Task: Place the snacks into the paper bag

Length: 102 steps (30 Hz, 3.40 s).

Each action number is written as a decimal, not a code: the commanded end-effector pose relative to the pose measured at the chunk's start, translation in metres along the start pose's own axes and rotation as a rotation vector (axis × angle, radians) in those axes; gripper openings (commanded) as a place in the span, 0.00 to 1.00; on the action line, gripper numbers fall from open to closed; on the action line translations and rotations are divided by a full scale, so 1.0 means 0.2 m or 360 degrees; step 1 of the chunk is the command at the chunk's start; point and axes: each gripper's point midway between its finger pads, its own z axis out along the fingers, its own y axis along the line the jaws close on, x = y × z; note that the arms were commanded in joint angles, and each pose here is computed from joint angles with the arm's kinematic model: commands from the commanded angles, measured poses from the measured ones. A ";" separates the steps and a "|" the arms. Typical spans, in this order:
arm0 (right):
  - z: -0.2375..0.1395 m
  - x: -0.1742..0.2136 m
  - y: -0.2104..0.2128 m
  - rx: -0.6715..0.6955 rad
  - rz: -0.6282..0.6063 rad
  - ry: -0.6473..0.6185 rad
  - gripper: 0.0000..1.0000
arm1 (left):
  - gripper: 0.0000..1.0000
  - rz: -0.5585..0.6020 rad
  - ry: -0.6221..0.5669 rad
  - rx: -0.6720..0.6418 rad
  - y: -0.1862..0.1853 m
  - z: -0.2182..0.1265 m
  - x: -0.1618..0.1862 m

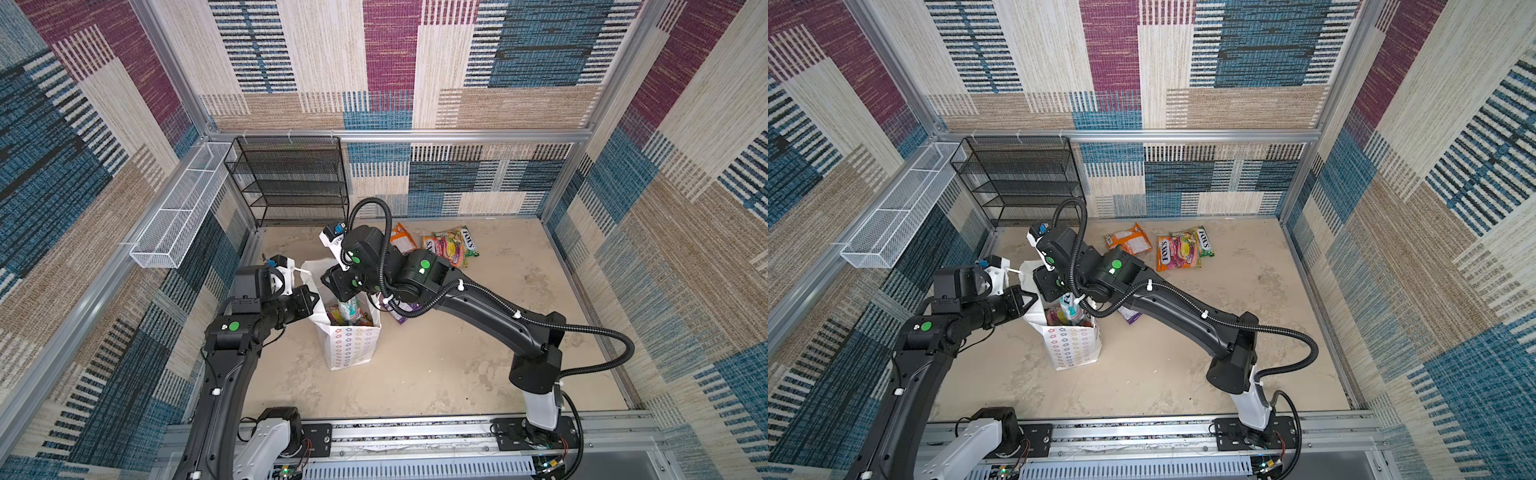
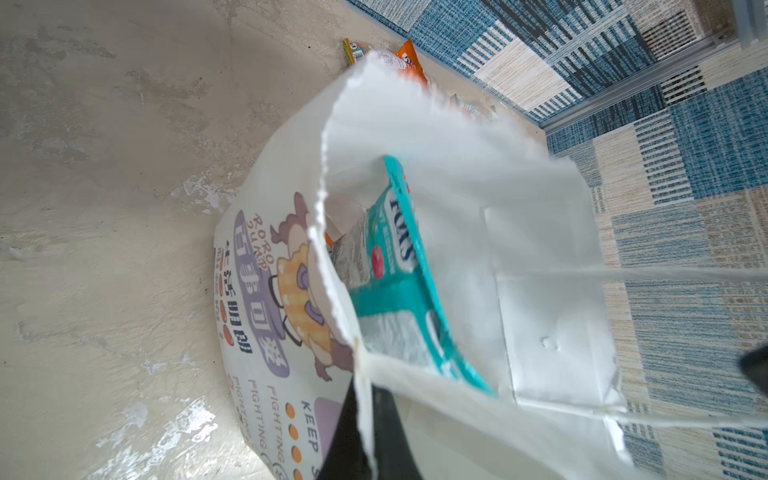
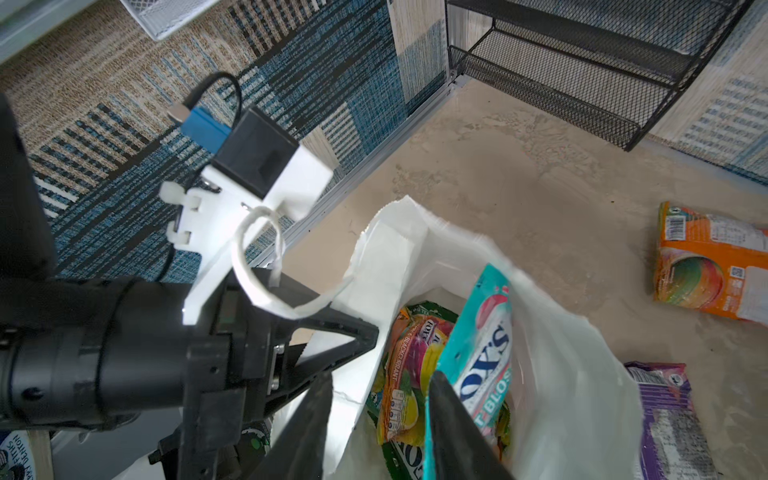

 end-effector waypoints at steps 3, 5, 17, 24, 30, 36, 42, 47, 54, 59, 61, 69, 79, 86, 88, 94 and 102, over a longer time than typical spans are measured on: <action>-0.30 -0.24 -0.02 0.0060 0.0006 -0.0252 0.66 | 0.00 0.0032 -0.0073 0.0023 -0.02 -0.01 -0.06; -0.40 -0.28 -0.10 0.0173 0.0023 -0.0318 0.77 | 0.00 0.0035 -0.0075 0.0031 -0.03 -0.02 -0.06; -0.54 -0.09 -0.56 0.0590 0.0186 -0.0213 0.95 | 0.05 -0.0069 0.0032 0.0000 -0.05 -0.04 -0.07; -0.44 0.06 -0.50 0.0388 0.0259 -0.0158 0.71 | 0.07 -0.0101 0.0088 -0.0022 -0.06 -0.05 -0.06; -0.39 0.10 -0.40 0.0165 0.0308 -0.0142 0.39 | 0.07 -0.0119 0.0096 -0.0019 -0.05 -0.04 -0.05; -0.39 0.02 -0.41 0.0151 0.0281 -0.0192 0.07 | 0.07 -0.0133 0.0116 0.0057 -0.09 -0.03 -0.05; -0.43 -0.13 -0.39 0.0135 0.0239 -0.0312 0.00 | 0.11 -0.0123 0.0116 0.0164 -0.18 -0.05 -0.12; -0.44 -0.21 -0.37 0.0097 0.0265 -0.0366 0.00 | 0.22 -0.0132 0.0127 0.0104 -0.19 -0.03 -0.18; -0.39 -0.10 -0.33 -0.0042 0.0372 -0.0347 0.00 | 0.60 -0.0146 0.0191 -0.0105 -0.08 0.00 -0.14; -0.43 -0.05 -0.32 -0.0102 0.0427 -0.0380 0.00 | 0.71 -0.0018 0.0109 -0.0227 -0.11 -0.18 -0.13; -0.45 -0.04 -0.33 -0.0099 0.0432 -0.0392 0.00 | 0.76 0.0006 0.0060 -0.0232 -0.14 -0.26 -0.13; -0.49 -0.07 -0.32 -0.0094 0.0416 -0.0435 0.00 | 0.94 0.0037 0.0020 0.0072 -0.41 -0.43 -0.18; -0.53 -0.09 -0.34 -0.0067 0.0382 -0.0504 0.00 | 0.96 -0.0226 0.0023 -0.0039 -0.26 -0.55 0.12; -0.52 -0.09 -0.33 -0.0090 0.0366 -0.0497 0.00 | 0.97 -0.0347 0.0136 -0.0056 -0.21 -0.42 0.22; -0.49 -0.04 -0.34 -0.0079 0.0366 -0.0457 0.00 | 0.96 -0.0371 0.0138 -0.0098 -0.19 -0.37 0.21; -0.49 -0.03 -0.35 -0.0068 0.0366 -0.0453 0.00 | 0.82 -0.0357 0.0214 -0.0212 -0.21 -0.17 0.21; -0.50 0.00 -0.35 -0.0070 0.0355 -0.0436 0.00 | 0.50 -0.0433 0.0164 -0.0370 -0.15 -0.04 0.18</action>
